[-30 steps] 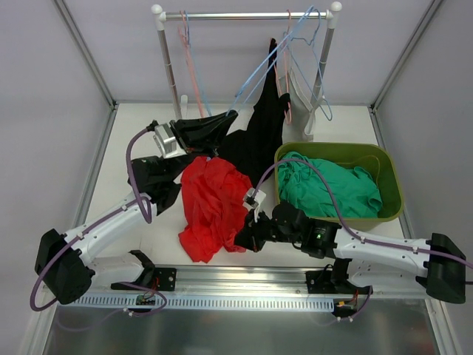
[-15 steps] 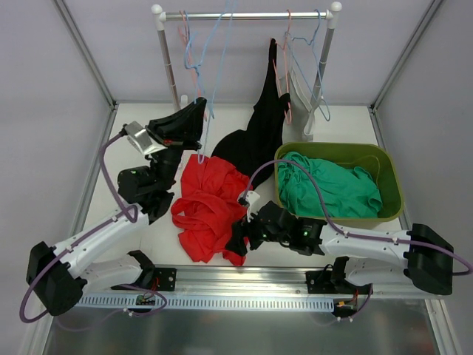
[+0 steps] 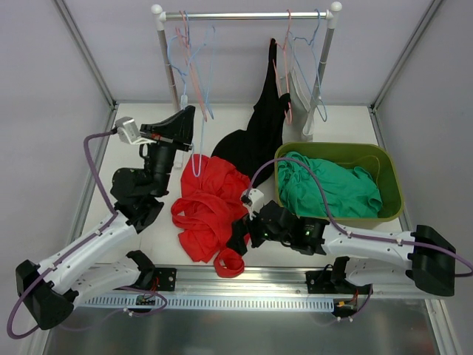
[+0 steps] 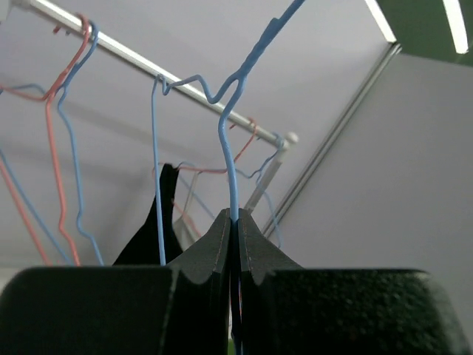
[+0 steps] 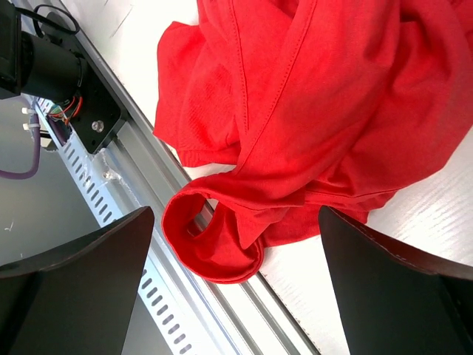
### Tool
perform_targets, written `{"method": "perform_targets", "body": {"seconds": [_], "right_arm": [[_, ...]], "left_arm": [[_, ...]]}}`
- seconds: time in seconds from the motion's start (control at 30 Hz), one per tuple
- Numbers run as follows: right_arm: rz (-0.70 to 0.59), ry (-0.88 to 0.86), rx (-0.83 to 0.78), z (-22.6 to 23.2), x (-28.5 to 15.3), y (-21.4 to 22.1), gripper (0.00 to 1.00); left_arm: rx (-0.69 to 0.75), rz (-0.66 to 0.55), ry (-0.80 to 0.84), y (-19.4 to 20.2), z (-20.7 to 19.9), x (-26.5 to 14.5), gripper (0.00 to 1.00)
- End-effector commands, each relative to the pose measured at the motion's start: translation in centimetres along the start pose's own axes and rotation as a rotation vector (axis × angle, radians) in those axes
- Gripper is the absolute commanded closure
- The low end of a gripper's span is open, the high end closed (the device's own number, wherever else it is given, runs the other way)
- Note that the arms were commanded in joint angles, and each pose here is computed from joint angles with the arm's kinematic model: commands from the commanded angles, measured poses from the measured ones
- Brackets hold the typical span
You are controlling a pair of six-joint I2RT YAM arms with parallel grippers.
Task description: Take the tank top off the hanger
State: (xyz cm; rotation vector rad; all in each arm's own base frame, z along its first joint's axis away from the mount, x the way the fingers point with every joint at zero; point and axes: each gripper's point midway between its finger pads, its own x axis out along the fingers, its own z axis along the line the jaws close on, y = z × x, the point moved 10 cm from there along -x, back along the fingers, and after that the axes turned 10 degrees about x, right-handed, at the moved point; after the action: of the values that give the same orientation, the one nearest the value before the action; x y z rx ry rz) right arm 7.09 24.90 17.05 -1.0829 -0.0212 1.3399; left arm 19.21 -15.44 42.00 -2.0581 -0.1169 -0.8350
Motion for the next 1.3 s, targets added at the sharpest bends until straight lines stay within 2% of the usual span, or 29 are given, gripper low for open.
{"method": "perform_targets", "body": {"seconds": [0.0, 0.13, 0.2, 0.27, 0.3, 0.37, 0.4, 0.43, 0.47, 0.5, 0.63, 0.83, 1.07, 1.27], "right_arm": [[-0.092, -0.022, -0.01, 1.3, -0.9, -1.8, 0.01], [-0.096, -0.023, -0.008, 1.2, -1.1, -1.8, 0.01], [-0.1, -0.029, -0.003, 1.3, -1.3, -1.9, 0.0], [-0.101, -0.033, -0.003, 1.3, -1.4, -1.9, 0.01], [-0.108, -0.039, -0.003, 1.4, -1.6, -2.0, 0.01], [-0.108, -0.042, -0.002, 1.4, -1.8, -2.0, 0.01], [-0.108, -0.044, -0.002, 1.4, -2.0, -2.0, 0.01], [-0.117, -0.052, 0.0, 1.5, -2.3, -2.0, 0.0], [-0.119, -0.048, 0.002, 1.3, -2.4, -1.9, 0.0], [-0.125, -0.048, 0.003, 1.3, -2.6, -1.9, 0.01], [-0.146, -0.045, -0.005, 0.8, -3.5, -1.6, 0.01], [-0.178, -0.028, -0.006, 0.1, -4.2, -1.2, 0.01], [-0.188, -0.025, -0.009, -0.1, -4.4, -1.1, 0.0], [-0.171, 0.0, -0.014, -0.3, -3.8, -1.1, 0.01]], "left_arm": [[-0.017, 0.116, -0.118, 0.3, -0.1, 1.1, 1.0], [0.042, 0.244, -0.209, 1.9, -0.1, 2.9, 1.0], [0.061, 0.239, -0.219, 1.5, -0.5, 4.3, 1.0], [0.097, 0.262, -0.223, 2.9, -0.6, 5.9, 1.0], [0.104, 0.229, -0.226, 1.6, -1.2, 7.5, 1.0], [0.155, 0.302, -0.285, 3.7, 0.0, 9.5, 1.0], [0.081, 0.286, -0.257, 2.6, -0.5, 11.4, 1.0], [0.083, 0.375, -0.285, 4.9, 0.9, 12.1, 1.0], [0.063, 0.378, -0.319, 4.9, 2.7, 13.1, 1.0], [0.018, 0.363, -0.314, 4.3, 2.6, 14.2, 1.0], [0.064, 0.372, -0.32, 6.0, 3.7, 16.4, 1.0], [0.123, 0.389, -0.388, 8.0, 5.5, 17.1, 1.0], [0.144, 0.437, -0.489, 10.1, 7.7, 15.1, 1.0], [0.134, 0.457, -0.432, 9.7, 7.4, 15.0, 1.0]]}}
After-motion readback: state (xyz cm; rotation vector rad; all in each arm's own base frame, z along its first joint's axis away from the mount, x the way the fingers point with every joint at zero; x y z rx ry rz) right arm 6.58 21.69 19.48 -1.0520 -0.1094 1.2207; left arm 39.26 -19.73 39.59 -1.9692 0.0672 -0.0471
